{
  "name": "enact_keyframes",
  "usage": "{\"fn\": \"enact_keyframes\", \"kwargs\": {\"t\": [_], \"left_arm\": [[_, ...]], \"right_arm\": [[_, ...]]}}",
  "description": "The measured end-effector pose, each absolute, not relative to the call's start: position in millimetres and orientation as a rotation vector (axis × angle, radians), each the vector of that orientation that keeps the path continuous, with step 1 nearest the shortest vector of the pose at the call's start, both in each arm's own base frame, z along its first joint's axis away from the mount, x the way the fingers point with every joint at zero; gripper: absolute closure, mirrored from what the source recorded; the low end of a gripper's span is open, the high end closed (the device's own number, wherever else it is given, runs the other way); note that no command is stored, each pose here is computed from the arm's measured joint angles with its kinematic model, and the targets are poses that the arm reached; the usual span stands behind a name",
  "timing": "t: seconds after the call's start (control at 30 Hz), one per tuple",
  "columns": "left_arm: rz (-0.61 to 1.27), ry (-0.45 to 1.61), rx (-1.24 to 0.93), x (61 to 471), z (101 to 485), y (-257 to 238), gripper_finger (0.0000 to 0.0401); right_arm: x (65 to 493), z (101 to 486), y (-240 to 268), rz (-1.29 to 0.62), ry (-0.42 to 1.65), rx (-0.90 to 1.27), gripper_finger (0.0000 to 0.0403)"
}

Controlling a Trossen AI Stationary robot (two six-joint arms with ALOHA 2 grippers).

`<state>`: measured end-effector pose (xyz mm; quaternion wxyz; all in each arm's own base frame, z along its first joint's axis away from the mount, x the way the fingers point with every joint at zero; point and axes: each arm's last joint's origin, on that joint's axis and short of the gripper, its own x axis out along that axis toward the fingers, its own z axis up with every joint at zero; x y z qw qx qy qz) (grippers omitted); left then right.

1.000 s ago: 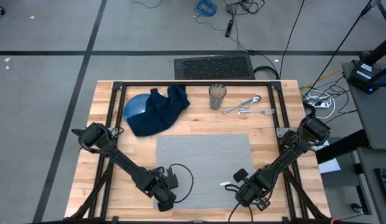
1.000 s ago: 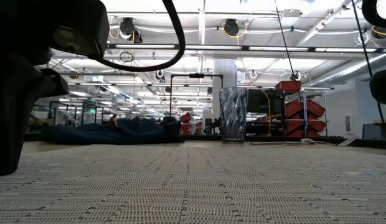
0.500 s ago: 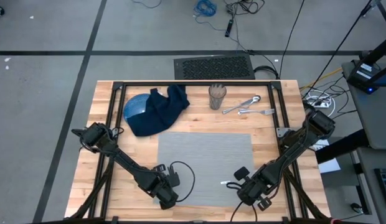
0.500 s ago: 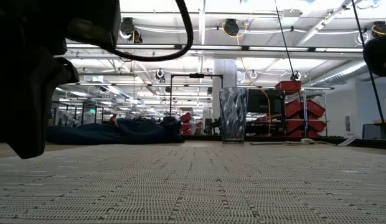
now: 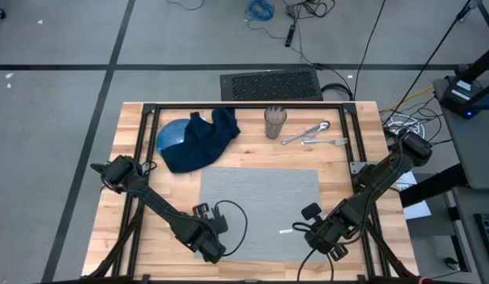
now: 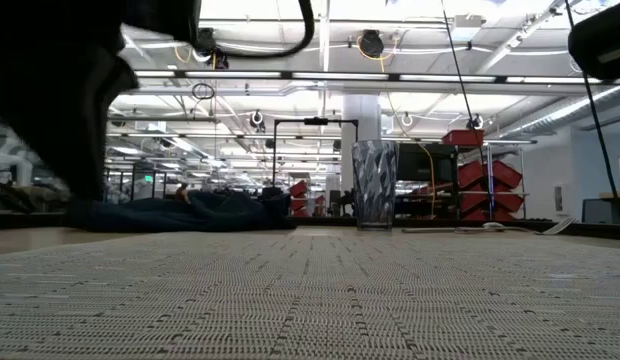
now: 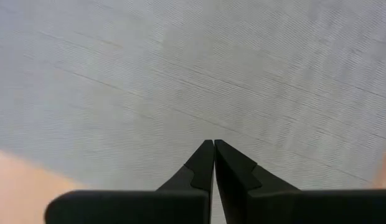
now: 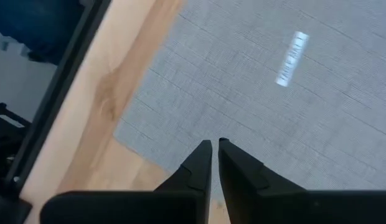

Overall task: Set table place
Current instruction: Fold the blue napkin

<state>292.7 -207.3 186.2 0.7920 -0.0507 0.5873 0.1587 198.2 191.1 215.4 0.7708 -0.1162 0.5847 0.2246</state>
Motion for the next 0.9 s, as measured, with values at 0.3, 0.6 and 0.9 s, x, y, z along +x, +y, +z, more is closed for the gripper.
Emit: {"fn": "enact_keyframes", "kwargs": {"t": [0.3, 0.6, 0.9], "left_arm": [[0.547, 0.977, 0.046, 278, 261, -179, 0.0401], [0.587, 0.801, 0.101, 259, 323, -131, 0.0400], [0.563, 0.777, 0.121, 265, 355, -71, 0.0337]], "right_arm": [[176, 262, 156, 0.293, 1.082, -0.313, 0.0387], [142, 316, 101, 0.026, 0.769, -0.317, 0.0367], [137, 336, 62, -0.118, 0.653, -0.338, 0.0228]]}}
